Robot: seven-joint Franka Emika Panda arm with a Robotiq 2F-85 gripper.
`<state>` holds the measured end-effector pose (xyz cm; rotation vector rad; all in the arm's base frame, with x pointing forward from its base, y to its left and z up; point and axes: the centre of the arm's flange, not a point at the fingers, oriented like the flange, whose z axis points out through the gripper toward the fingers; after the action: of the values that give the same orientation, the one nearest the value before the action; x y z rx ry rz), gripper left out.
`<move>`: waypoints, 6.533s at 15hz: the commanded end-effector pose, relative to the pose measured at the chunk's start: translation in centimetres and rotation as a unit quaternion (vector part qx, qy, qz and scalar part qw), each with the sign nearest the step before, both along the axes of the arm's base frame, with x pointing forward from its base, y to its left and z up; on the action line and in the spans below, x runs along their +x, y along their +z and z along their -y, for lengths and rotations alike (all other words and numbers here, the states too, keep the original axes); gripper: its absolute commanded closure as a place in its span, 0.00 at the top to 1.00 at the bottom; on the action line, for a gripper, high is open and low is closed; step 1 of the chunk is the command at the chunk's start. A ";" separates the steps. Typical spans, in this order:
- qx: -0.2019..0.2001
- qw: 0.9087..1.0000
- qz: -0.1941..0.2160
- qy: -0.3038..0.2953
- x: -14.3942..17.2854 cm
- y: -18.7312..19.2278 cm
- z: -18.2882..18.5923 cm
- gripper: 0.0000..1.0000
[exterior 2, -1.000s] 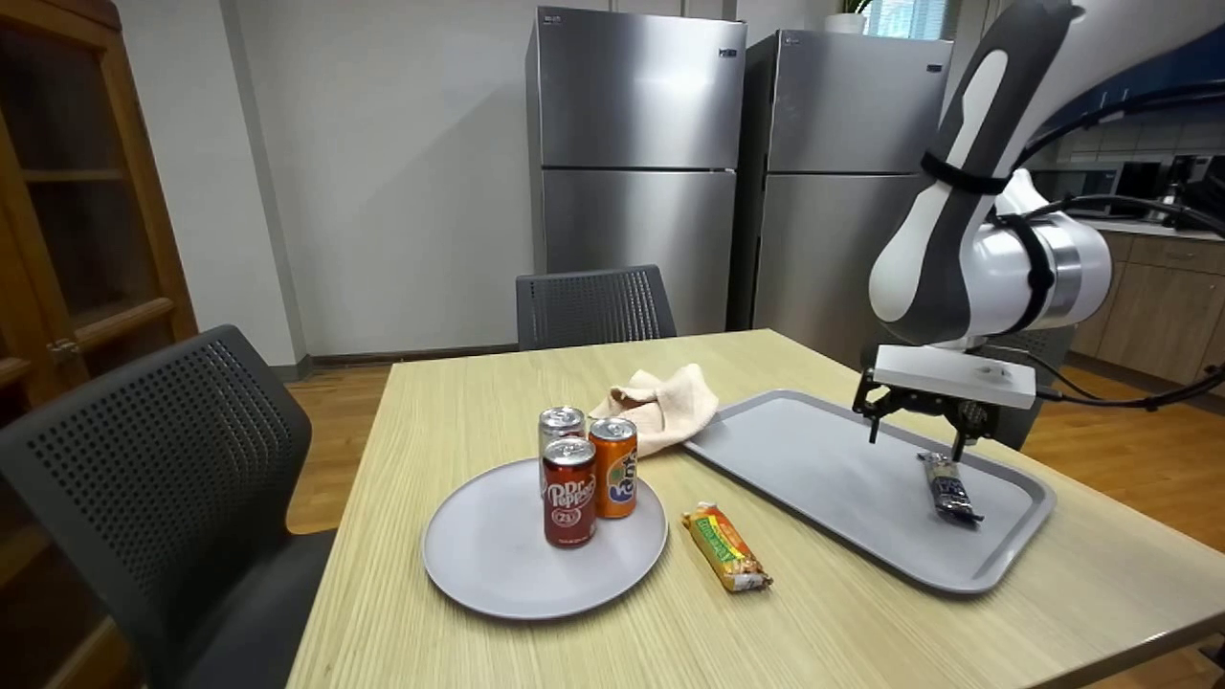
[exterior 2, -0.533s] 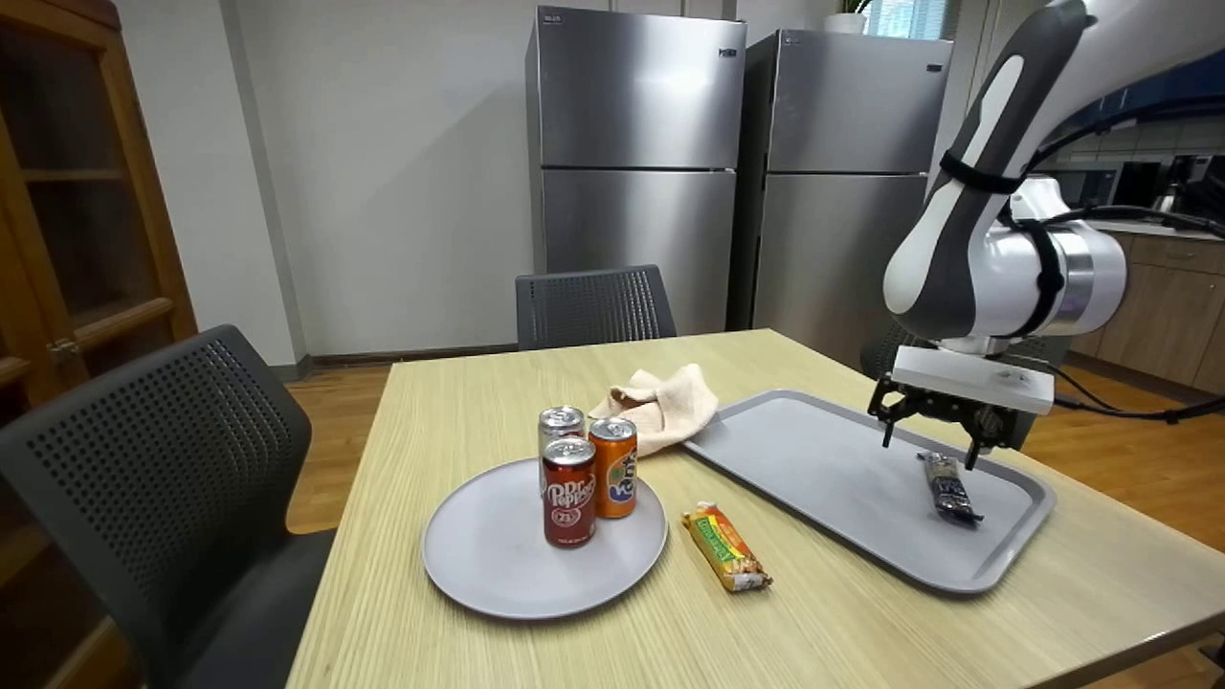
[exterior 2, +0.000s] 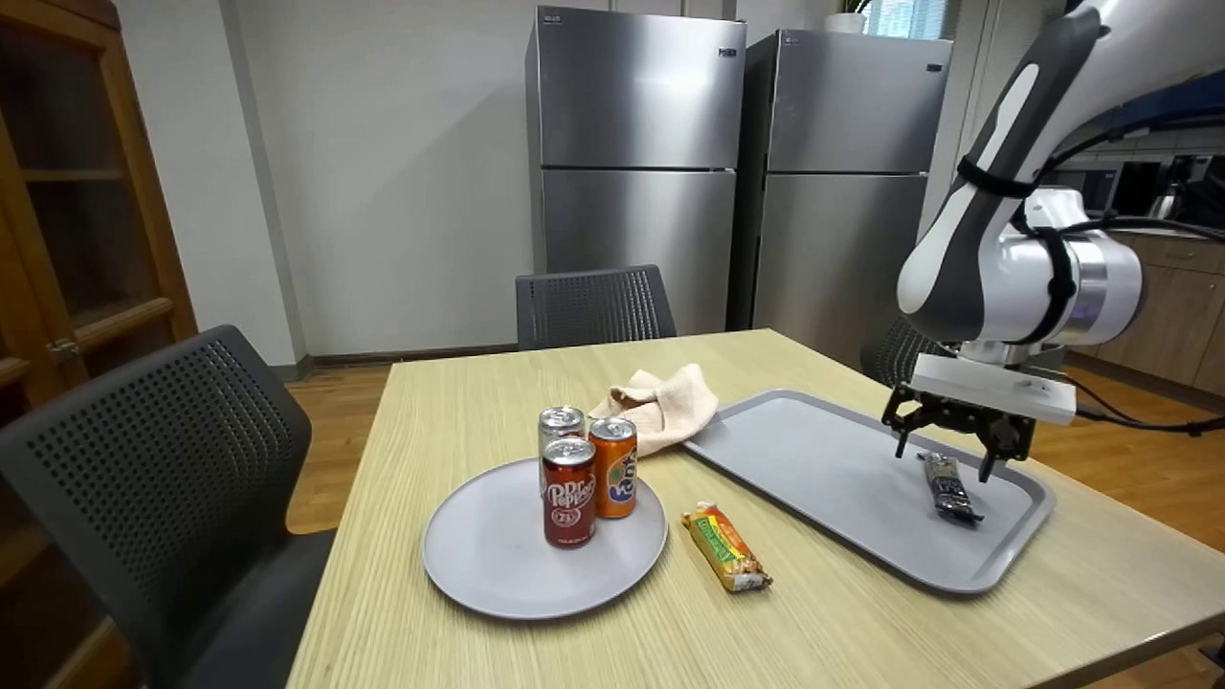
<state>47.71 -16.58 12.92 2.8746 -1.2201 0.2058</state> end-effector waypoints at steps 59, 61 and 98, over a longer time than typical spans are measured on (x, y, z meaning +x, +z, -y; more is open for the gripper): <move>0.005 0.844 0.055 0.534 -3.1 5.5 -21.9 0.07; -0.001 0.833 0.047 0.551 -3.5 4.8 -22.7 0.07; -0.043 0.800 0.074 0.594 0.0 9.1 -35.4 1.00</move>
<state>46.20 16.76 21.64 3.0752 0.7854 0.4646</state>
